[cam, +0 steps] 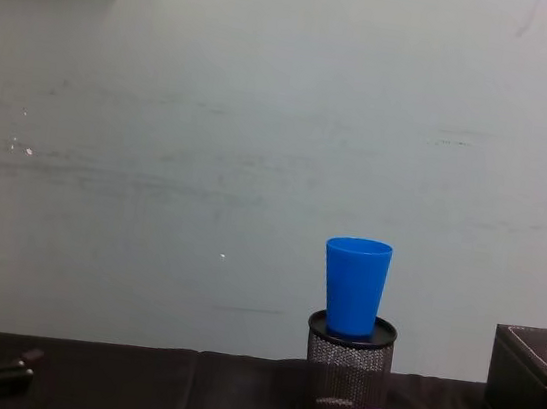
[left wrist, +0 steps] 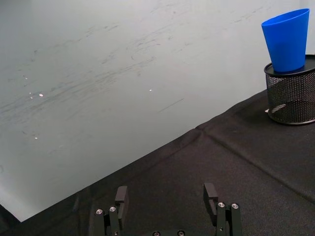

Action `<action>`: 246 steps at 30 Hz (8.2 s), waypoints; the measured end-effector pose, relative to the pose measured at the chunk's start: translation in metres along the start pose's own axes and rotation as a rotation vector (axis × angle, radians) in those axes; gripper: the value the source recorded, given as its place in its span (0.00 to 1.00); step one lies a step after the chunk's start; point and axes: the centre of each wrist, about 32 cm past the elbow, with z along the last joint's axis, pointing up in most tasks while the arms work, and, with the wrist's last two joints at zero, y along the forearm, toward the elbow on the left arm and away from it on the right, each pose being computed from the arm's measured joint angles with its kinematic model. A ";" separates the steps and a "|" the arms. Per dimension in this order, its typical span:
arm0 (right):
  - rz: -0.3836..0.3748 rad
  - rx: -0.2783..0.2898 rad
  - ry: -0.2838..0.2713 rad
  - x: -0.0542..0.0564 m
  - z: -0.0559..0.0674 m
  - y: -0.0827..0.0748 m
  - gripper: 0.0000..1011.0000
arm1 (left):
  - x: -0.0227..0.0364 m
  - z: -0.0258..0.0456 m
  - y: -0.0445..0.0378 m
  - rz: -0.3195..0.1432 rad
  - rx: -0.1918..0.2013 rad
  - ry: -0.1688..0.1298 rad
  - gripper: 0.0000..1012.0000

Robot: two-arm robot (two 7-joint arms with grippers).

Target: Pick up one cup with a gripper and tap it against the other cup.

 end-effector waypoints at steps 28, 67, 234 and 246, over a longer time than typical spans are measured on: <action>0.173 0.010 0.073 -0.044 -0.002 -0.020 0.99 | 0.0000 0.0000 0.0000 0.000 0.000 0.000 0.99; 0.276 0.081 0.294 -0.105 -0.003 0.032 0.75 | 0.0000 0.0000 0.0000 0.000 0.000 0.000 0.99; 0.246 0.159 0.287 -0.071 0.054 0.006 0.72 | 0.0000 0.0000 0.0000 0.000 0.000 0.000 0.99; 0.246 0.159 0.287 -0.071 0.054 0.006 0.72 | 0.0000 0.0000 0.0000 0.000 0.000 0.000 0.99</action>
